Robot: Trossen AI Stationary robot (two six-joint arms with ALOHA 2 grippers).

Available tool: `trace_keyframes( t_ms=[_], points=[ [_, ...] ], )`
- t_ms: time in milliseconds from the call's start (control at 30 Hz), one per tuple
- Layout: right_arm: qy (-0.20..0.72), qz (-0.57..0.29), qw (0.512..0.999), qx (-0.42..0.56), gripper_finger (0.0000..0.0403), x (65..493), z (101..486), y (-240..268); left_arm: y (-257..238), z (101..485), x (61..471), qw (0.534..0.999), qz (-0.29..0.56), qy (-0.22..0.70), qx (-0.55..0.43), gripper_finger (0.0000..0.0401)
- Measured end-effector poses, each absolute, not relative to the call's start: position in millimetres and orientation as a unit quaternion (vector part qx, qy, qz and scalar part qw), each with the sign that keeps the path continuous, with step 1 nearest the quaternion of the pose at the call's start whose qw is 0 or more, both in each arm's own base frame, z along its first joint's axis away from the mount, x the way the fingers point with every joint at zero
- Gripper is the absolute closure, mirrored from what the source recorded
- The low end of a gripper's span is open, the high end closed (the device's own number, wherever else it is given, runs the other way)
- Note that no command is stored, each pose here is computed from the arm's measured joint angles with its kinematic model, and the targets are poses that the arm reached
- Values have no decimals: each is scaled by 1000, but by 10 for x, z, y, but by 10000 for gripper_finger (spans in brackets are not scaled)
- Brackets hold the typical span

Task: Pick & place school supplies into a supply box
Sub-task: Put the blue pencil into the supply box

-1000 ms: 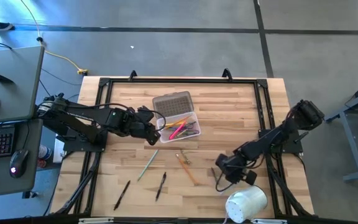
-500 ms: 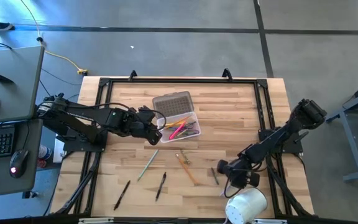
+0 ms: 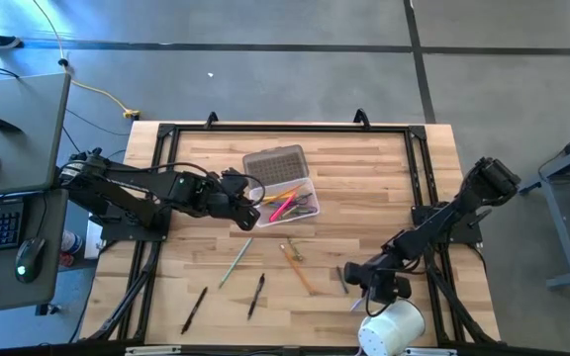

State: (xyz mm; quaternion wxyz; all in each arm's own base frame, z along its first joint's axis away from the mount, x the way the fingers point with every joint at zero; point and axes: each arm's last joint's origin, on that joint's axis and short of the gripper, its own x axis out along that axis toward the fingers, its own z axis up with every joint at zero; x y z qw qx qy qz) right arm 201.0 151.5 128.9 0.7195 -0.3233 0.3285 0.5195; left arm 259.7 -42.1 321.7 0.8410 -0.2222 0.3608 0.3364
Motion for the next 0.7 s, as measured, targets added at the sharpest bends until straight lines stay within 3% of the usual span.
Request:
trace_keyframes(
  t_ms=[500,700],
  points=[
    [300,431,759,-385,305,1847,1003,1323,-418,3219,2597,842,340,358,-220,190],
    [315,401,795,-327,328,1893,999,1261,-418,3219,2596,842,340,358,-219,190]
  ],
)
